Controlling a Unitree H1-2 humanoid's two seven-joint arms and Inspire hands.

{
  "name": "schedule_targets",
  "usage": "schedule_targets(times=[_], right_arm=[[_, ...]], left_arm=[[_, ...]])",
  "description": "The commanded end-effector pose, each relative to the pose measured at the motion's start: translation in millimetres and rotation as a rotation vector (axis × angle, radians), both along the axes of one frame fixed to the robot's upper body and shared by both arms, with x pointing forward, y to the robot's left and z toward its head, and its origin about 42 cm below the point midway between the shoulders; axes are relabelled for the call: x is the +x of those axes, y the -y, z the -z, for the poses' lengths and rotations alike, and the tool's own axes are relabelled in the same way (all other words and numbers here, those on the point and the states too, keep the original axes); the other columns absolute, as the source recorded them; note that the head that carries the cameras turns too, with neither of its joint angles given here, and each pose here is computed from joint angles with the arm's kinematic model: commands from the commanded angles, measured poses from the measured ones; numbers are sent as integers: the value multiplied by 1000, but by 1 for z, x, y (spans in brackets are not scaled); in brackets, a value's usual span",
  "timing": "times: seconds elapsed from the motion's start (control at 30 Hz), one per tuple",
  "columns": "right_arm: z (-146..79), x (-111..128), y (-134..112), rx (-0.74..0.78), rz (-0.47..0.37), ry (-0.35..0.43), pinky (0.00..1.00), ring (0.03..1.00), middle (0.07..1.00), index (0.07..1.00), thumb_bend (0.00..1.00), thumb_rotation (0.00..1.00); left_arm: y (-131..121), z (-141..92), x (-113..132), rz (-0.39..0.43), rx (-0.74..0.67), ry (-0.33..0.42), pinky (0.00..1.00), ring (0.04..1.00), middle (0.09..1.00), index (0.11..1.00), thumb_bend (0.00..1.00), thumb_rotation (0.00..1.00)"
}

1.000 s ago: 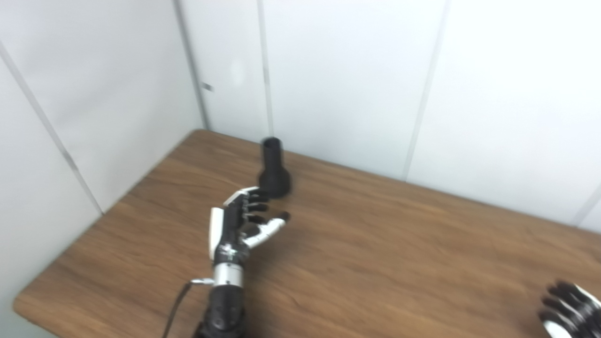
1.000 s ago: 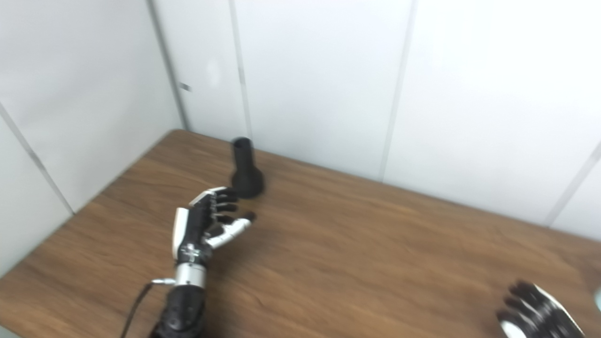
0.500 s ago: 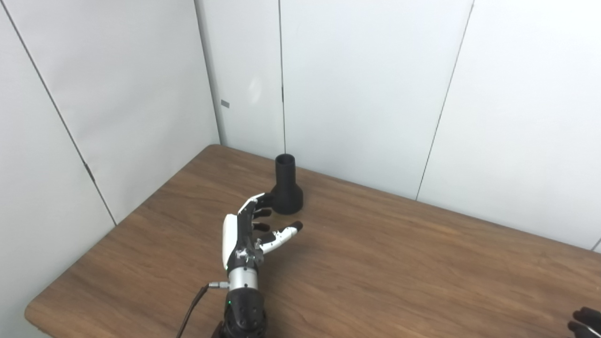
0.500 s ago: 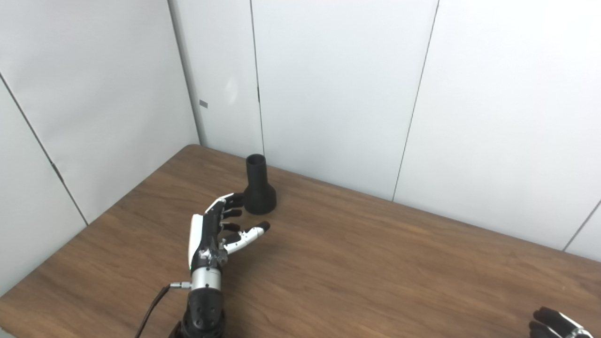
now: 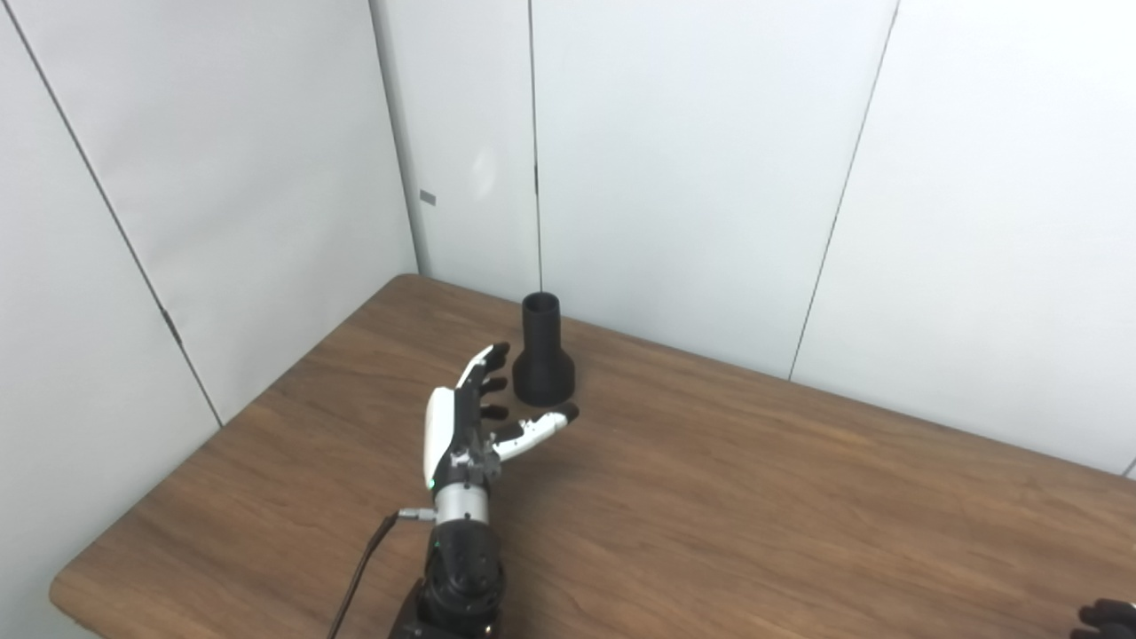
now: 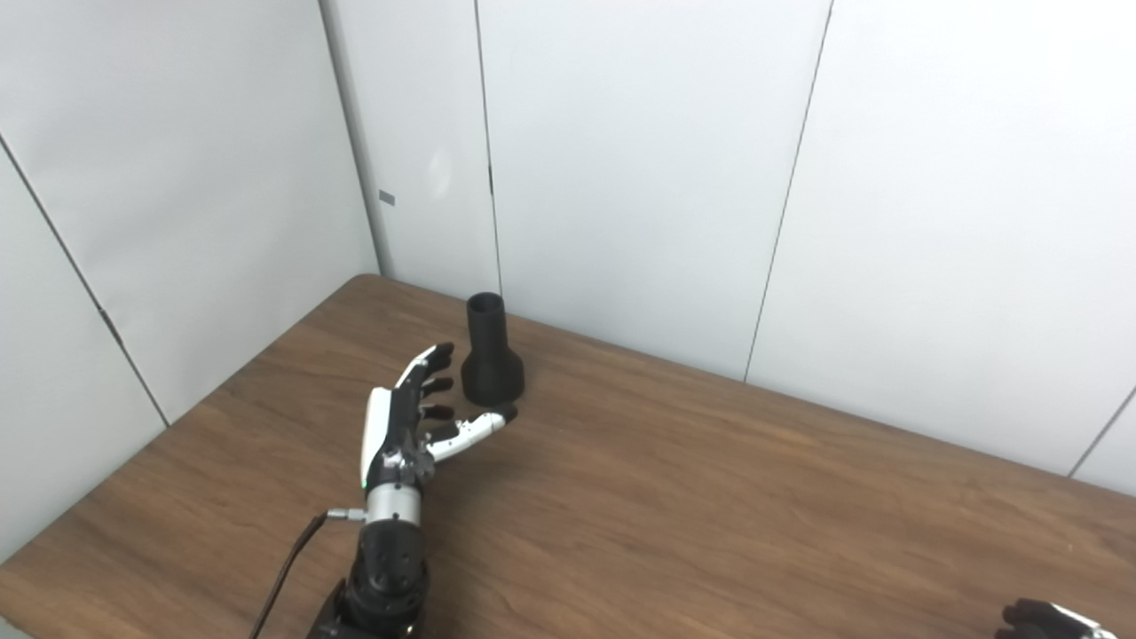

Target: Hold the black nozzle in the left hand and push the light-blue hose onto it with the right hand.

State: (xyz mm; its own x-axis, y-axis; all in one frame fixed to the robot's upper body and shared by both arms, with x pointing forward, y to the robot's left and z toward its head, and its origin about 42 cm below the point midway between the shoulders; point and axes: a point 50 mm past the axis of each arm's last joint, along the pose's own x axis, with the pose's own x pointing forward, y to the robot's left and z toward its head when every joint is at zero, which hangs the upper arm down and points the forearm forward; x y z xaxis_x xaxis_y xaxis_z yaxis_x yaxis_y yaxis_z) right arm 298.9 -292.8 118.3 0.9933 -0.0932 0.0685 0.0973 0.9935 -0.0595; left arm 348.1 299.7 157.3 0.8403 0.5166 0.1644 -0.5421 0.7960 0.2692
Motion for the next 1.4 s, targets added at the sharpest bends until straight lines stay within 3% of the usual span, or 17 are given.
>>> schedule_targets(times=[0.0, 0.27, 0.47, 0.6, 0.83, 1.1, 1.17, 1.23, 1.37], right_arm=[[-6, 0, 8, -15, 16, 22, 446, 579, 611, 567, 471, 496], [-6, 0, 9, -26, 18, 18, 417, 557, 592, 547, 568, 541], [-5, -1, 10, -25, 23, 19, 403, 541, 578, 536, 610, 538], [-6, -2, 9, -24, 22, 19, 390, 531, 570, 528, 652, 553], [-6, -2, 8, -23, 25, 16, 374, 513, 556, 512, 727, 562], [-5, -3, 9, -26, 22, 14, 359, 507, 554, 506, 810, 588], [-5, -3, 8, -25, 24, 13, 355, 506, 554, 505, 828, 589], [-5, -4, 8, -20, 23, 13, 354, 506, 553, 505, 837, 589], [-4, -4, 8, -25, 19, 15, 351, 504, 551, 504, 875, 594]], left_arm=[[-2, -20, 9, 0, 12, 65, 780, 865, 881, 877, 916, 222], [-5, -23, 13, -20, 52, 65, 792, 884, 912, 936, 935, 255], [-10, -28, 19, 6, 118, -43, 838, 914, 943, 990, 993, 307], [-13, -29, 22, 19, 138, -82, 846, 921, 955, 1000, 1000, 289], [-21, -25, 30, 56, 178, -139, 820, 934, 989, 1000, 1000, 283], [-26, -19, 41, 79, 255, -219, 774, 925, 992, 1000, 1000, 359], [-28, -18, 44, 79, 291, -254, 720, 892, 984, 1000, 1000, 394], [-31, -18, 47, 79, 314, -281, 703, 881, 980, 1000, 1000, 382], [-40, -14, 59, 78, 331, -346, 663, 860, 980, 1000, 1000, 211]])
